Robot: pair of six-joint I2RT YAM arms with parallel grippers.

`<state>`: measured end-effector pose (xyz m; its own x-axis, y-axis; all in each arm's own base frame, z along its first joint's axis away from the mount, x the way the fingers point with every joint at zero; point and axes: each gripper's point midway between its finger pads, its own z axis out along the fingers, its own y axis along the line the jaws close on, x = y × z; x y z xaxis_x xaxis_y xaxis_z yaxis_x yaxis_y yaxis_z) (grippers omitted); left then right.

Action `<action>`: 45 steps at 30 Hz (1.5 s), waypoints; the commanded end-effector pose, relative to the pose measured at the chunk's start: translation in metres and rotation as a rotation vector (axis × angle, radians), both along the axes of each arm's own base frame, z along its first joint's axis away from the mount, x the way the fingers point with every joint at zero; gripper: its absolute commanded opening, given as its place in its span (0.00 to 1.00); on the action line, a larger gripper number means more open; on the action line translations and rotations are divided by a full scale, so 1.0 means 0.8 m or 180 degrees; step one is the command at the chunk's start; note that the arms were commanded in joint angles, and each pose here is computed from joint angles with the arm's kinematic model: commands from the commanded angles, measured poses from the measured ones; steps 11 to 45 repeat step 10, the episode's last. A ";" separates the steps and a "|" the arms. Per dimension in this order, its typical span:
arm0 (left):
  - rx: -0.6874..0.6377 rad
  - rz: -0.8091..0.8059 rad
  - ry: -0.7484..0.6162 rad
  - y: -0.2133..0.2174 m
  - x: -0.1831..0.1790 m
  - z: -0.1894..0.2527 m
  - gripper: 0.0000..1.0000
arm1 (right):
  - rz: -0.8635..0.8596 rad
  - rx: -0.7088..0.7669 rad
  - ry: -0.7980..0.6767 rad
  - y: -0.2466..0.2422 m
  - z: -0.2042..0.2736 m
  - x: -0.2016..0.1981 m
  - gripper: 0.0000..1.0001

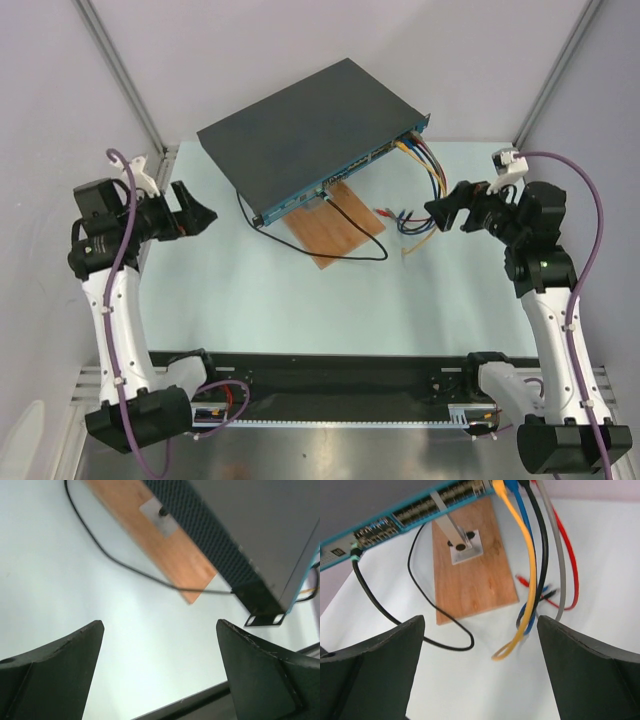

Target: Insert the plug into the switch port

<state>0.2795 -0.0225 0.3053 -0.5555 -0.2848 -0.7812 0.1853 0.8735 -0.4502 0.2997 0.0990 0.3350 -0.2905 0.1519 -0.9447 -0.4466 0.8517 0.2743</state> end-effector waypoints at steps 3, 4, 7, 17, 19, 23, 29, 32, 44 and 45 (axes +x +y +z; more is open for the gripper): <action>0.0838 -0.0097 -0.0015 0.009 -0.031 -0.013 1.00 | 0.0011 0.0176 0.0134 -0.006 -0.010 -0.016 1.00; 0.0886 -0.0077 0.0030 0.011 -0.033 -0.020 1.00 | 0.0009 0.0184 0.0166 -0.007 -0.014 -0.015 1.00; 0.1002 -0.0138 -0.0086 0.003 -0.039 -0.020 1.00 | 0.0066 0.0222 0.0177 -0.003 -0.013 -0.016 1.00; 0.1154 -0.0141 -0.0169 -0.001 -0.040 -0.020 1.00 | 0.0078 0.0239 0.0185 -0.003 -0.011 -0.014 1.00; 0.1154 -0.0141 -0.0169 -0.001 -0.040 -0.020 1.00 | 0.0078 0.0239 0.0185 -0.003 -0.011 -0.014 1.00; 0.1154 -0.0141 -0.0169 -0.001 -0.040 -0.020 1.00 | 0.0078 0.0239 0.0185 -0.003 -0.011 -0.014 1.00; 0.1154 -0.0141 -0.0169 -0.001 -0.040 -0.020 1.00 | 0.0078 0.0239 0.0185 -0.003 -0.011 -0.014 1.00; 0.1154 -0.0141 -0.0169 -0.001 -0.040 -0.020 1.00 | 0.0078 0.0239 0.0185 -0.003 -0.011 -0.014 1.00; 0.1154 -0.0141 -0.0169 -0.001 -0.040 -0.020 1.00 | 0.0078 0.0239 0.0185 -0.003 -0.011 -0.014 1.00; 0.1154 -0.0141 -0.0169 -0.001 -0.040 -0.020 1.00 | 0.0078 0.0239 0.0185 -0.003 -0.011 -0.014 1.00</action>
